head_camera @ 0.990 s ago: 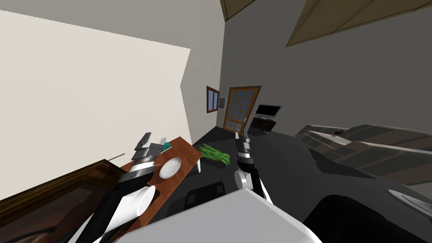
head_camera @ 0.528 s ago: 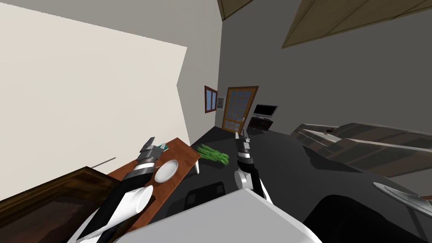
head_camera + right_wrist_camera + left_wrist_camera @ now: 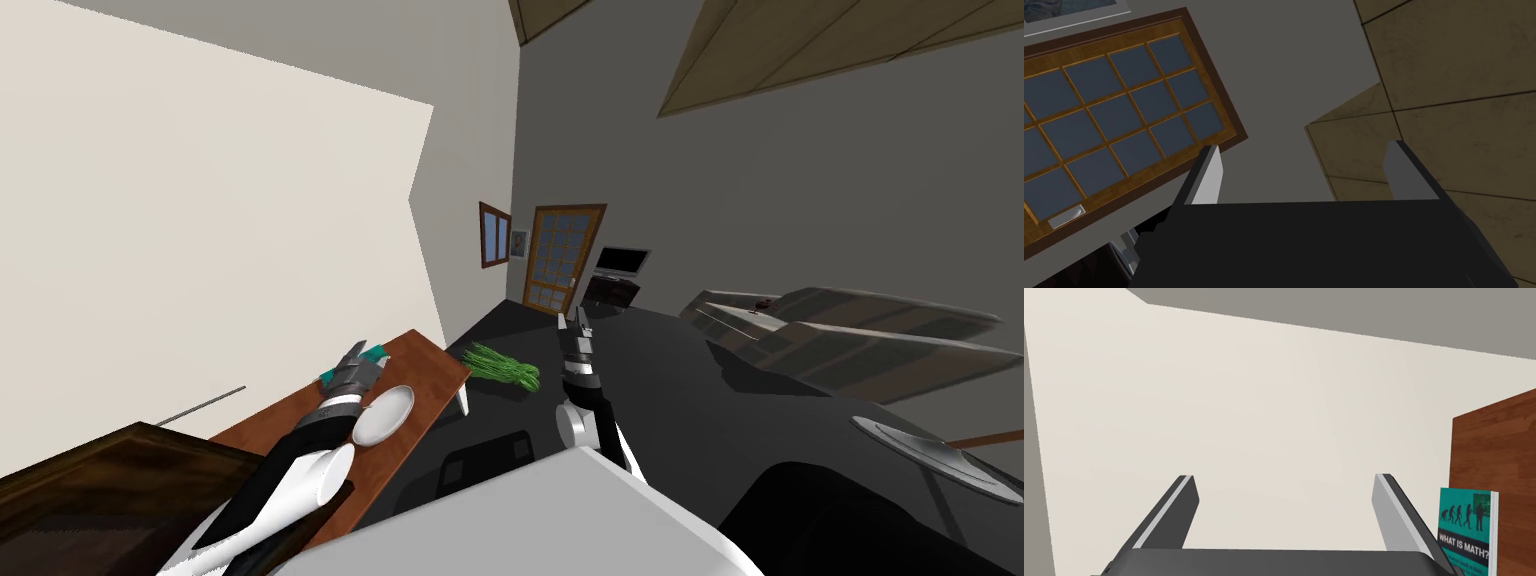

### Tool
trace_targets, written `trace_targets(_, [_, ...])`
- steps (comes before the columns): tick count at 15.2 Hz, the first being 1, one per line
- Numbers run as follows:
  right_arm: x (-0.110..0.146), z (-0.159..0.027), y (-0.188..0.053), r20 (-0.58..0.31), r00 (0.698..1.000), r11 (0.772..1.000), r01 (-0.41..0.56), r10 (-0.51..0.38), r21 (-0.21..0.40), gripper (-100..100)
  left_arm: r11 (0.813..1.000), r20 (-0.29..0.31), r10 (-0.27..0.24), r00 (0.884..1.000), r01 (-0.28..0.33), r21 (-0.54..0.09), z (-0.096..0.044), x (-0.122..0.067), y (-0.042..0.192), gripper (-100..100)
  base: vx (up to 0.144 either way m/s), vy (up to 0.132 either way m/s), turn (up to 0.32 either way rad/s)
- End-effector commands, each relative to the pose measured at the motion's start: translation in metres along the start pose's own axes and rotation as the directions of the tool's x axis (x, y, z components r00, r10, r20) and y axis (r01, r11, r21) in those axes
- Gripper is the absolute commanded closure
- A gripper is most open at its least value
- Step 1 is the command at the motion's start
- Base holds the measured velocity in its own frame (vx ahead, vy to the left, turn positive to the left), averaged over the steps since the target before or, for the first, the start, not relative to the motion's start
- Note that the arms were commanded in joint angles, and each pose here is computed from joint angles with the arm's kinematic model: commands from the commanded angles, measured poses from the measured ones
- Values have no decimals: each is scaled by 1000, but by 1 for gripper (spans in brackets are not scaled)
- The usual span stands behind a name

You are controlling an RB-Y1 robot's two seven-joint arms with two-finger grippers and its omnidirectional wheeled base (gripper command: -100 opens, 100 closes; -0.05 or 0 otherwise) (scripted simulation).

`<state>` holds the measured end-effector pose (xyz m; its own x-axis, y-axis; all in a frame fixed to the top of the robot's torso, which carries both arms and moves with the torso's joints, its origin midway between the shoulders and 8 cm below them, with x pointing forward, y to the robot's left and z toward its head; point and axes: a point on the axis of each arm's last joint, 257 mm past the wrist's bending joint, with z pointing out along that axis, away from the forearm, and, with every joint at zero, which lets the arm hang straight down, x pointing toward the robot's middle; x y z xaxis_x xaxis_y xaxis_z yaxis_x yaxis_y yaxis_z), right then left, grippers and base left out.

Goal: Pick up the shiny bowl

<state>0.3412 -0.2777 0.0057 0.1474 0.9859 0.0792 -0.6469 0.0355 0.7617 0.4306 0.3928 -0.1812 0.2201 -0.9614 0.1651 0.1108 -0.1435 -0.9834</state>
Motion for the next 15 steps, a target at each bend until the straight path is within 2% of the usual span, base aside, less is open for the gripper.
trace_targets(1, [0, 0, 0, 0, 1000, 1000, 0, 0, 0, 0, 999, 19, -5, 1000, 6, -40, 2, -12, 16, -100, 19, -20, -13])
trace_targets(2, [0, 0, 0, 0, 1000, 1000, 0, 0, 0, 0, 996, 50, -15, 999, 20, -90, 3, -27, 31, -100, 20, -25, -62])
trace_targets(3, [0, 0, 0, 0, 1000, 1000, 0, 0, 0, 0, 994, 57, -15, 998, 21, -105, 2, -31, 39, -100, 24, -23, -66])
trace_targets(4, [0, 0, 0, 0, 1000, 1000, 0, 0, 0, 0, 988, 89, -26, 996, 39, -146, 2, -45, 52, -100, 32, -28, -87])
trace_targets(5, [0, 0, 0, 0, 1000, 1000, 0, 0, 0, 0, 985, 98, -25, 995, 41, -169, -1, -50, 62, -100, 32, -23, -64])
trace_targets(6, [0, 0, 0, 0, 1000, 1000, 0, 0, 0, 0, 977, 134, -35, 990, 62, -205, -2, -66, 76, -100, 36, -26, -74])
trace_targets(8, [0, 0, 0, 0, 1000, 1000, 0, 0, 0, 0, 971, 141, -34, 989, 66, -230, -5, -69, 85, -100, 27, -21, -44])
trace_targets(9, [0, 0, 0, 0, 1000, 1000, 0, 0, 0, 0, 957, 181, -44, 982, 93, -273, -8, -85, 101, -100, 25, -18, -67])
trace_targets(10, [0, 0, 0, 0, 1000, 1000, 0, 0, 0, 0, 953, 187, -42, 981, 96, -289, -11, -87, 107, -100, 28, -16, -70])
trace_targets(11, [0, 0, 0, 0, 1000, 1000, 0, 0, 0, 0, 942, 220, -54, 974, 123, -313, -13, -101, 116, -100, 35, -23, -88])
trace_targets(12, [0, 0, 0, 0, 1000, 1000, 0, 0, 0, 0, 930, 234, -50, 971, 131, -343, -18, -106, 129, -100, 34, -22, -67])
trace_targets(13, [0, 0, 0, 0, 1000, 1000, 0, 0, 0, 0, 930, 234, -50, 971, 131, -343, -18, -106, 129, -100, 24, -13, -17])
trace_targets(14, [0, 0, 0, 0, 1000, 1000, 0, 0, 0, 0, 911, 275, -59, 960, 165, -378, -24, -121, 143, -100, 31, -18, -52])
trace_targets(15, [0, 0, 0, 0, 1000, 1000, 0, 0, 0, 0, 903, 283, -56, 957, 170, -394, -28, -123, 150, -100, 32, -19, -61])
